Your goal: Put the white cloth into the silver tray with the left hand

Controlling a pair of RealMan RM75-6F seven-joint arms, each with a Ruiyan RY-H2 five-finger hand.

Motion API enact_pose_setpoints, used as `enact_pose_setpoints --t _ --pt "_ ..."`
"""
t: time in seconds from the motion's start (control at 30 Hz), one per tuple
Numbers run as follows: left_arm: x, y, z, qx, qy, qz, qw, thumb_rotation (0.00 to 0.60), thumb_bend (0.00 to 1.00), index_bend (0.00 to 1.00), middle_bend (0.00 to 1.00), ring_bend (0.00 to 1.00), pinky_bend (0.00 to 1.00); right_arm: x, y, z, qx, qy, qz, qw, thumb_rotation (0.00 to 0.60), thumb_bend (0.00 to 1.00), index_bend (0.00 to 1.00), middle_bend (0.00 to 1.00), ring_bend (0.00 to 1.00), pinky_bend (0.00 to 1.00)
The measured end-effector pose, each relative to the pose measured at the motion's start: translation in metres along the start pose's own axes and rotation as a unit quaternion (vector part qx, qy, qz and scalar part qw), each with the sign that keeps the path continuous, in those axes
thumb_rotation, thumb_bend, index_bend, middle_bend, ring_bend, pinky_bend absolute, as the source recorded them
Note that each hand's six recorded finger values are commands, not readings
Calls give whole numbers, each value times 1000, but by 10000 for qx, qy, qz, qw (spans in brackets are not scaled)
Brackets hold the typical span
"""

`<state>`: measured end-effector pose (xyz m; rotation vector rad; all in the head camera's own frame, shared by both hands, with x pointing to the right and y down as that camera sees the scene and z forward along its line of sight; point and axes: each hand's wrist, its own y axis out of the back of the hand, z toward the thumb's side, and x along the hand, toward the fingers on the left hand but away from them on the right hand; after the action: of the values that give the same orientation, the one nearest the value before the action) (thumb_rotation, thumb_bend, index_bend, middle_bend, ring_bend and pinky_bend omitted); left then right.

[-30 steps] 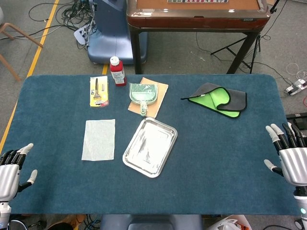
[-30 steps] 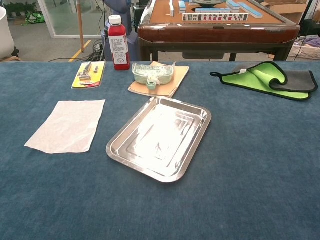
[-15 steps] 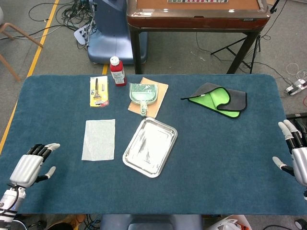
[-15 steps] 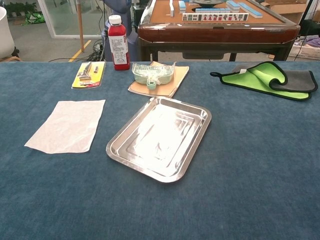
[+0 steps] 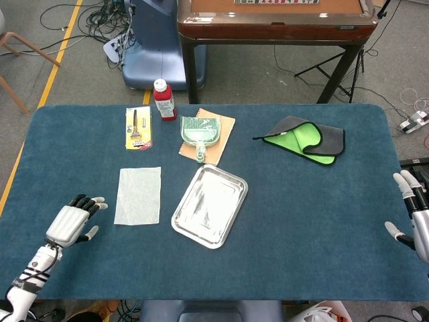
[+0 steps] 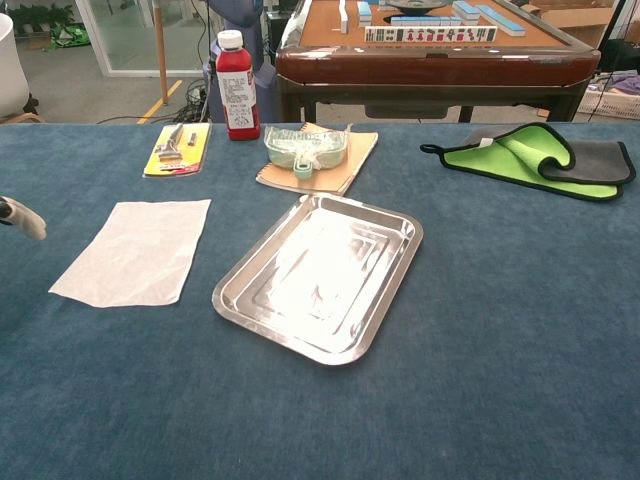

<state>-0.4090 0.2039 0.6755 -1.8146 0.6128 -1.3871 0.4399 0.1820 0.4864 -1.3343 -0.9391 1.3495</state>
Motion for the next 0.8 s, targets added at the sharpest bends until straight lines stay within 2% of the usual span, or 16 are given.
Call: enact_pose_setpoints --t 0.27,0.4,0.53,0.8 --pt "17 -17 5 93 -87 -190 9997 600 317 280 218 210 113 4 1 -3 -5 -59 -16 10000 600 25 74 103 0 51" --pt "21 -22 6 74 -106 -216 9997 600 317 301 218 167 110 6 3 -6 -4 -116 -36 9999 600 25 74 103 0 51" --pt "24 -24 9 -56 -170 -180 9997 600 317 356 218 135 95 6 3 -6 -15 -129 -43 9999 600 25 74 103 0 51" --pt "35 -29 16 -238 -309 18 9992 600 317 370 218 132 95 7 3 -4 -23 -121 -31 9999 600 25 74 103 0 51"
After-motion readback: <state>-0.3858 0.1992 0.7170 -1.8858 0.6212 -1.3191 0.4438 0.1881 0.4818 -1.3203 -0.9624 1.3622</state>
